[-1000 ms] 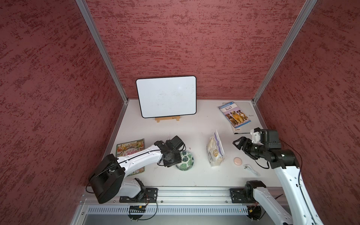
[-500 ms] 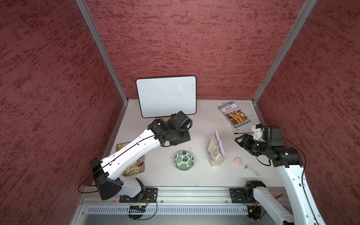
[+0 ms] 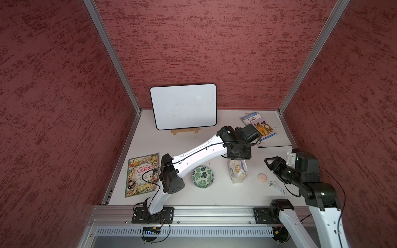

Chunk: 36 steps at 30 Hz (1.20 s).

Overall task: Pour the oats into the breakfast bowl
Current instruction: Open the oats bag at the center of the board.

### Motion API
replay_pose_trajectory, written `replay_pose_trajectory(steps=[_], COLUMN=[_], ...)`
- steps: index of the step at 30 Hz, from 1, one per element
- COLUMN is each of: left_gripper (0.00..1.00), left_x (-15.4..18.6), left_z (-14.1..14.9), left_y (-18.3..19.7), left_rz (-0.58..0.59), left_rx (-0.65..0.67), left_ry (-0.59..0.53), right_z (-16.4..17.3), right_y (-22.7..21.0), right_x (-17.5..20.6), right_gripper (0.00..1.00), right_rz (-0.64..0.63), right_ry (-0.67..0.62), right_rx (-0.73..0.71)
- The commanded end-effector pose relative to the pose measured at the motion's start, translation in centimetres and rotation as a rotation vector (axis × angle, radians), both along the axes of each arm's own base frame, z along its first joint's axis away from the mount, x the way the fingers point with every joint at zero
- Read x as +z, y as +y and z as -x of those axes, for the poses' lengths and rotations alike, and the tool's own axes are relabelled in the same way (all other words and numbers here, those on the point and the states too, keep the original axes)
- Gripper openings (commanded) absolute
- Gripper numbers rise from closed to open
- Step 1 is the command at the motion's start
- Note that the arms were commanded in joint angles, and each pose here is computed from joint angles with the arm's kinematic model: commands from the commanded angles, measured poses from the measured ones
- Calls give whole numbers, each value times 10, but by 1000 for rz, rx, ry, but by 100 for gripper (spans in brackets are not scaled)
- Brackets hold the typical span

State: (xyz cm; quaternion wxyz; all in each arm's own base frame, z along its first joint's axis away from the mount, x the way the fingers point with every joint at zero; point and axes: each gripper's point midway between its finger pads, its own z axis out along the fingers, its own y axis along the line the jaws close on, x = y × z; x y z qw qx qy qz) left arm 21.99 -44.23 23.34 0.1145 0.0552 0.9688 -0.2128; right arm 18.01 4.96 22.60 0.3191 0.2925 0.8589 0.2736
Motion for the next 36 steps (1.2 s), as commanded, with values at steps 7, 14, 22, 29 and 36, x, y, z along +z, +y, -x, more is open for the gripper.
replay_pose_trajectory(steps=[7,14,22,29,36], left_gripper=[34,29,29,24,20], left_x=[2,-3,-11,-14,-13], left_z=[-7,-9,-9,-11,-10], left_y=[20,7,5,5,7], left_rz=[-72,-30,-39,-43,-43], left_rx=[42,30,25,28,31], left_ry=[-27,-2,15,27,28], right_z=[1,-1,-4,-5,-4], right_y=[-1,4,7,9,10], right_x=[-11,-13,-11,-9,-10], right_gripper=[60,60,60,59,59], right_rz=[-23,-36,-41,-38,-42], right_ry=[15,12,7,2,1], right_rx=[-30,-1,22,33,42])
